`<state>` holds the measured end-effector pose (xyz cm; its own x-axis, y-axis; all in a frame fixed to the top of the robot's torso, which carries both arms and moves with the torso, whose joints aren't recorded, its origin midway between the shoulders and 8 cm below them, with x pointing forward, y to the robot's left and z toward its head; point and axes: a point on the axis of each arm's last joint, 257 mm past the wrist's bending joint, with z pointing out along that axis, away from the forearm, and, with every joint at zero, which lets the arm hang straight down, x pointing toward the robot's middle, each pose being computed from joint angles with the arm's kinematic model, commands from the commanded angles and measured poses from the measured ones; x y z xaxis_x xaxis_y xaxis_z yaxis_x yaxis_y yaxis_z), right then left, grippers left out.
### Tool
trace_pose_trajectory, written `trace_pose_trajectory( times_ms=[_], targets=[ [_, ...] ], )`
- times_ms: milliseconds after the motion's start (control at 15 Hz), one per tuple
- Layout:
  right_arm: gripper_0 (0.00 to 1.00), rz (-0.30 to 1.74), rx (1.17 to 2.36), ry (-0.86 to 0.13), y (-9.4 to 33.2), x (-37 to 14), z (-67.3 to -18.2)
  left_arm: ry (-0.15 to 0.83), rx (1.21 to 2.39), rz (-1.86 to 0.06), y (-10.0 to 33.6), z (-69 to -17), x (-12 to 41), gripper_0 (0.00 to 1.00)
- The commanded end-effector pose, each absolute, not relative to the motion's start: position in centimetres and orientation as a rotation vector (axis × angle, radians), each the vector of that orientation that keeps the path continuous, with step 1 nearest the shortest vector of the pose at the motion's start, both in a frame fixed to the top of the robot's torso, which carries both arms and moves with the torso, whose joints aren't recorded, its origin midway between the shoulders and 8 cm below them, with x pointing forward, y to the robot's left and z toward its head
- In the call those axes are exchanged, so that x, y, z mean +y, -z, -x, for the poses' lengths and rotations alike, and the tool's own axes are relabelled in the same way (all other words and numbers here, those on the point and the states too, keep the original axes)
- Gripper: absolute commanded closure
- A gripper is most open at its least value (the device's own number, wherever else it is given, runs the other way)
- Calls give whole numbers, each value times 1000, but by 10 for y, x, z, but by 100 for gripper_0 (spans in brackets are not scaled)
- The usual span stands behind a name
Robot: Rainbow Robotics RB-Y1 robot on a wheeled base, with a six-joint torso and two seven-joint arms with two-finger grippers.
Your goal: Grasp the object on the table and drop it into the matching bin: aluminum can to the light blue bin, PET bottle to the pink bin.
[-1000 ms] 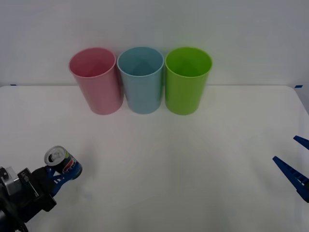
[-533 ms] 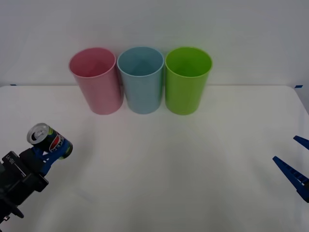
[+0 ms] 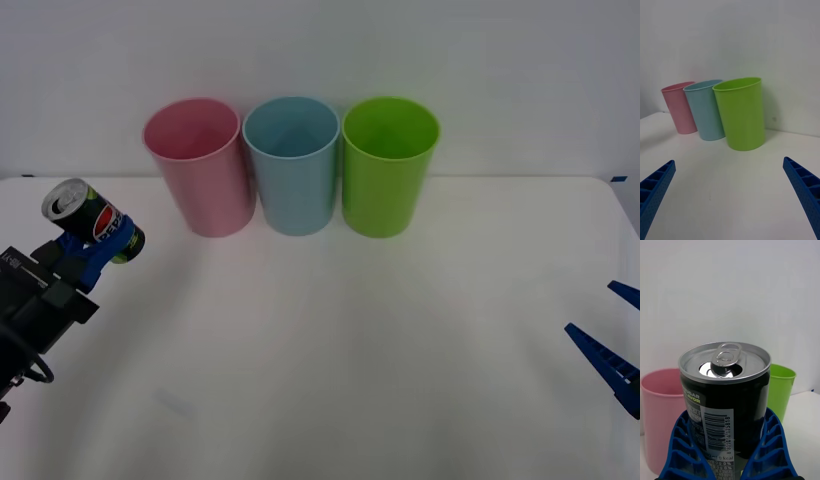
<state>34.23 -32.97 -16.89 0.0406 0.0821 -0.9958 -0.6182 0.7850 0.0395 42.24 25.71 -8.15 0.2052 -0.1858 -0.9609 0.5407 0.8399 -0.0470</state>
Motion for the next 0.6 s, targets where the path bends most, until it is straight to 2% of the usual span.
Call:
trace_pose_trajectory(
  times_ms=[67, 600],
  targets=[
    [0, 465, 1441, -567, 169, -330, -342, 513, 1248, -308, 65, -444, 247, 100],
    [0, 465, 1441, -567, 169, -330, -342, 549, 1234, -306, 29, -508, 191, 100]
  ],
)
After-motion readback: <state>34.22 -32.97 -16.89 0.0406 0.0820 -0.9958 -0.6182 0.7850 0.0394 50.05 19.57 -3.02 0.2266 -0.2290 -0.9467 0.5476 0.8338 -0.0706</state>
